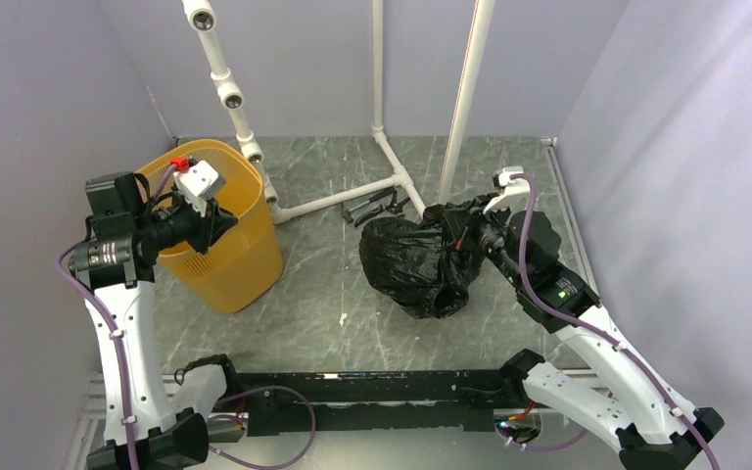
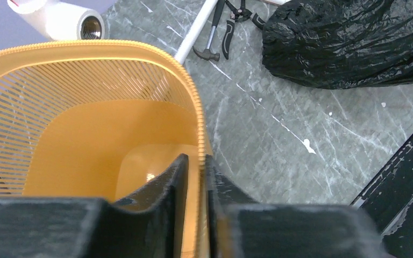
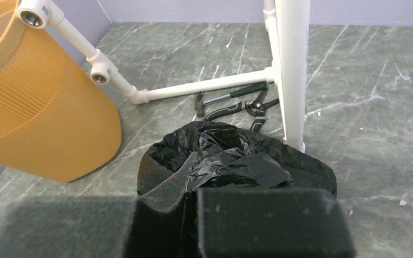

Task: Put the trash bags into the trash bin

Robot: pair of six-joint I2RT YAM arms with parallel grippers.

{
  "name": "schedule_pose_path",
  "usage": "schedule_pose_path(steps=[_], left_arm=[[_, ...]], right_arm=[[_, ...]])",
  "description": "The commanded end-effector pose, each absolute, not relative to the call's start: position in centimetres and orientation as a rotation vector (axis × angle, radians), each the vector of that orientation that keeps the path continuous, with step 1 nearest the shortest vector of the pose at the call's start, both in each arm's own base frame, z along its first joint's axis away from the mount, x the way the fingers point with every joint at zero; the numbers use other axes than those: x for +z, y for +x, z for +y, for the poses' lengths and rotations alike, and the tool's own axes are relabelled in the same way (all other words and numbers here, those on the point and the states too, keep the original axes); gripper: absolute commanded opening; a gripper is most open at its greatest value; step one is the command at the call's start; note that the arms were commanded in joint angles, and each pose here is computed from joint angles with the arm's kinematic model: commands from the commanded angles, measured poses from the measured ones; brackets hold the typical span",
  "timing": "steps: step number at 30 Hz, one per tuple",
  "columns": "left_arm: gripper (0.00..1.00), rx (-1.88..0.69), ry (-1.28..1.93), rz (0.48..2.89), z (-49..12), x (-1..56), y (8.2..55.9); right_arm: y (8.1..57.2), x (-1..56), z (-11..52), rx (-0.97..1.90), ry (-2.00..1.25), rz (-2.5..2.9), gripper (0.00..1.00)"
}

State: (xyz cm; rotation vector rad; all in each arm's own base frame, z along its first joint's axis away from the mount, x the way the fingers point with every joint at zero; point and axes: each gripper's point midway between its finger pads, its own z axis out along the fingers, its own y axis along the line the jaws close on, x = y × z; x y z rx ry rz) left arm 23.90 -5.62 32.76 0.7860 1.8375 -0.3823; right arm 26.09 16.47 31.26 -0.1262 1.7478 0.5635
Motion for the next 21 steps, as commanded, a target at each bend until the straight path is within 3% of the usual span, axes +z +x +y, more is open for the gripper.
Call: schedule_pose_path(steps=[1,5,8,12,16,21], left_arm=[[0.31,-0.367,0.841,1.774,-6.0,33.2,24.0],[0.48,-0.342,0.849,1.794,-5.7,32.4,24.2],[0.50,-0.323,0.833,1.829,-5.1,31.6,25.0],[0.40,-0.296,0.829,1.870,-4.6,30.7,25.4],[0.14,-0.337,0.848,1.841,-5.5,31.5,25.0],[0.03,-0.381,0.869,1.800,-6.5,32.9,23.9]], right_arm=[[25.9,34.7,16.4,0.611,-0.103,1.649,0.03],[25.8,34.8,16.4,0.617,-0.102,1.646,0.03],[25.7,34.9,16.5,0.622,-0.103,1.647,0.03],[25.5,35.1,16.5,0.634,-0.106,1.636,0.03],[25.6,35.0,16.5,0.626,-0.107,1.641,0.03],[25.6,35.0,16.5,0.625,-0.107,1.640,0.04]])
